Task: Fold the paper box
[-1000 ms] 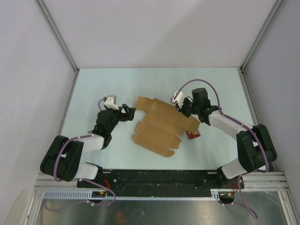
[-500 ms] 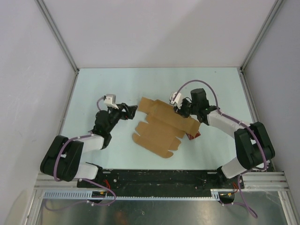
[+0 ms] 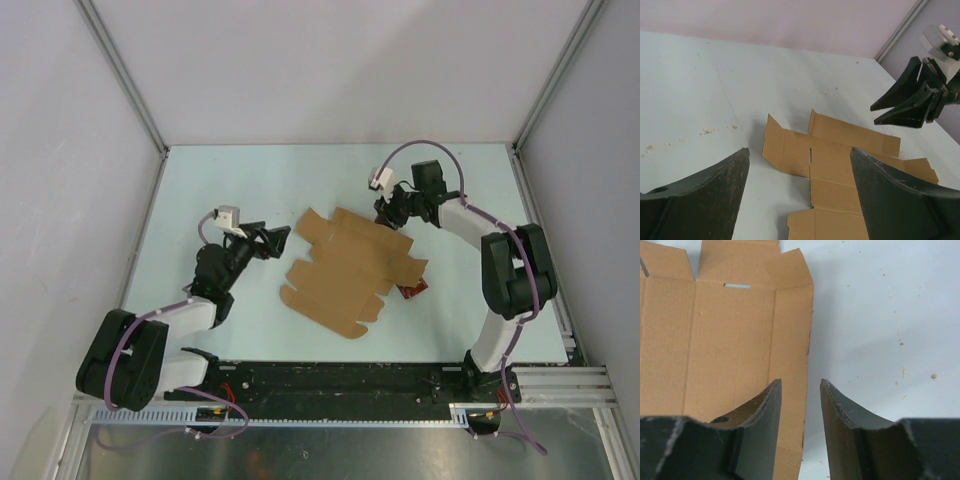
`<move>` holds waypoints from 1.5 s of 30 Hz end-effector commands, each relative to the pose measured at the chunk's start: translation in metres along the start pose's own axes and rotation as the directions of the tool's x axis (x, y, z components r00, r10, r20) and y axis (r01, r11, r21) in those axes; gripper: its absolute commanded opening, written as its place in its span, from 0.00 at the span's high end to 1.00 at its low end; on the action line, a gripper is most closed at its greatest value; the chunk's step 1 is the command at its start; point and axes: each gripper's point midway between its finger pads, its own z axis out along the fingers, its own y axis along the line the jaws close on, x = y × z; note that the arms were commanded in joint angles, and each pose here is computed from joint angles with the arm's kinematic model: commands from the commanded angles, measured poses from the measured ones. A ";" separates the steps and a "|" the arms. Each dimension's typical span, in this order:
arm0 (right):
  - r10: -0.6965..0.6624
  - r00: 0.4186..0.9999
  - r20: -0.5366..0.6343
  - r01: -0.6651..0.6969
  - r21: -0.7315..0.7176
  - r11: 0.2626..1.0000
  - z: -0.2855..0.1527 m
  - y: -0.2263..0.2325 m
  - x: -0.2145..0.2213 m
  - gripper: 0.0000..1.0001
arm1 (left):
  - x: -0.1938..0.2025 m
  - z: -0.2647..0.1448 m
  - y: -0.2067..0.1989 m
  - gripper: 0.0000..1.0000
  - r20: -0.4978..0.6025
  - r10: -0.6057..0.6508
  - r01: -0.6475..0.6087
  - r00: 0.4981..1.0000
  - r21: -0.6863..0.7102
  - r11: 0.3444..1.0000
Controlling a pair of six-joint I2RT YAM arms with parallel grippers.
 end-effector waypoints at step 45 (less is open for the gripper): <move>0.225 0.966 -0.125 -0.255 -0.345 0.904 0.043 -0.010 0.027 0.43 | -0.023 -0.027 0.010 0.00 0.088 -0.013 0.018 0.996 -0.060 0.998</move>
